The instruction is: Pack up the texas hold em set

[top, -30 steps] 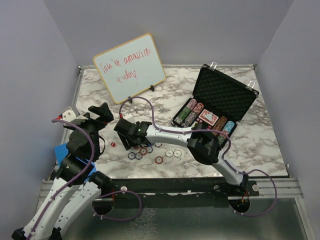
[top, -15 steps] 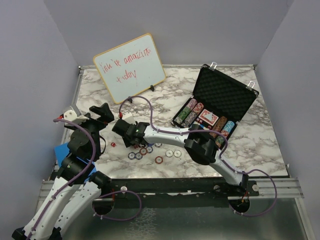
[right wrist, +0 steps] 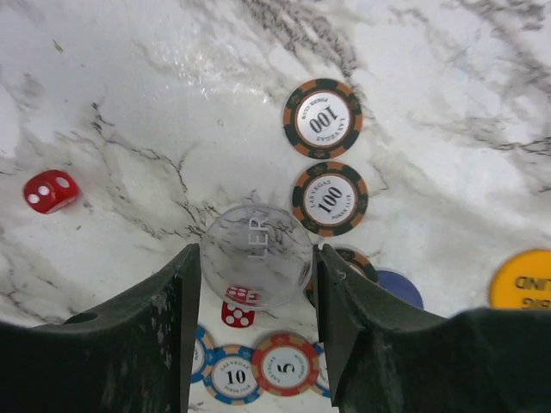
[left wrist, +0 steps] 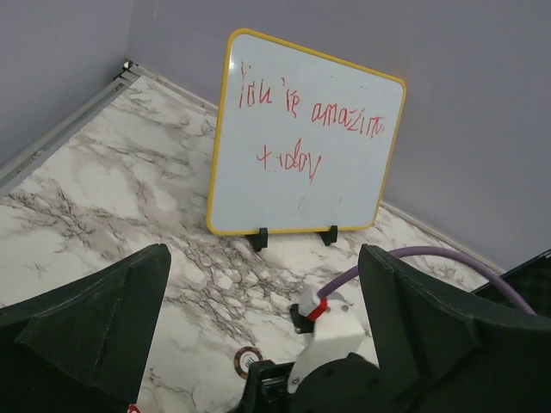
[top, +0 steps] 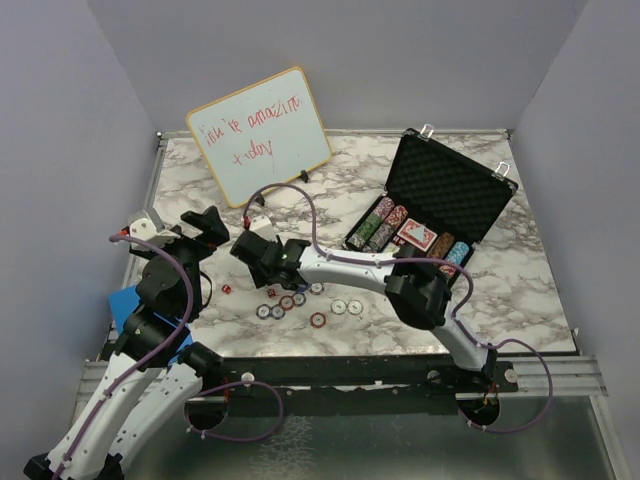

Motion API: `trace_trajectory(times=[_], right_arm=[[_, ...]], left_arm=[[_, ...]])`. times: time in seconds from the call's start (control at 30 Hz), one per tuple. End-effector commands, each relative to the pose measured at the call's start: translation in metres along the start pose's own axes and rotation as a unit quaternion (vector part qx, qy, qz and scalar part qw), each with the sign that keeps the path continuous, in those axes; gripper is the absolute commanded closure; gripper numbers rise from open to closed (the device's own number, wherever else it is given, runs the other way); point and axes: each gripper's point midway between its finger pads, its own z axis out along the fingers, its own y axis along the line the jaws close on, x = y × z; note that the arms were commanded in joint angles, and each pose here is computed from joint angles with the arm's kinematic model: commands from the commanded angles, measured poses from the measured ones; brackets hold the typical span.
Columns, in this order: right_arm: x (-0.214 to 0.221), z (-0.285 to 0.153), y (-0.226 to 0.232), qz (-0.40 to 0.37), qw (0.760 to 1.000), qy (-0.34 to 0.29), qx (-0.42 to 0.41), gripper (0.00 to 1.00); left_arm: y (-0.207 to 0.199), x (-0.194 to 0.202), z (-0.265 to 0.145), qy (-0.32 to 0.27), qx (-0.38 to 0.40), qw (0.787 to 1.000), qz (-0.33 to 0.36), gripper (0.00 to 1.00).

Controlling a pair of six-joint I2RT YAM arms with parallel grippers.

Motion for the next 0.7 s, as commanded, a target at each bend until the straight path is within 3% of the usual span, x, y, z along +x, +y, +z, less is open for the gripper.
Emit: trace_trajectory(times=[0.0, 0.13, 0.3, 0.47, 0.67], right_arm=[[-0.061, -0.048, -0.019, 0.048, 0.996, -0.068, -0.015, 0.56], [-0.084, -0.075, -0.069, 0.093, 0.991, -0.1, 0.012, 0.56], [-0.075, -0.106, -0.156, 0.141, 0.98, -0.11, 0.082, 0.55], [-0.04, -0.124, -0.228, 0.181, 0.969, -0.085, 0.148, 0.54], [0.019, -0.109, -0.284, 0.232, 0.952, -0.015, 0.199, 0.54]], left_arm=[[-0.01, -0.007, -0.002, 0.006, 0.02, 1.0, 0.007, 0.01], [-0.012, -0.004, -0.003, 0.013, 0.026, 1.0, 0.009, 0.01], [-0.014, 0.003, -0.003, 0.024, 0.033, 0.999, 0.005, 0.01], [-0.016, 0.011, -0.002, 0.036, 0.037, 0.999, 0.002, 0.01], [-0.019, 0.019, 0.001, 0.046, 0.042, 0.998, -0.001, 0.01]])
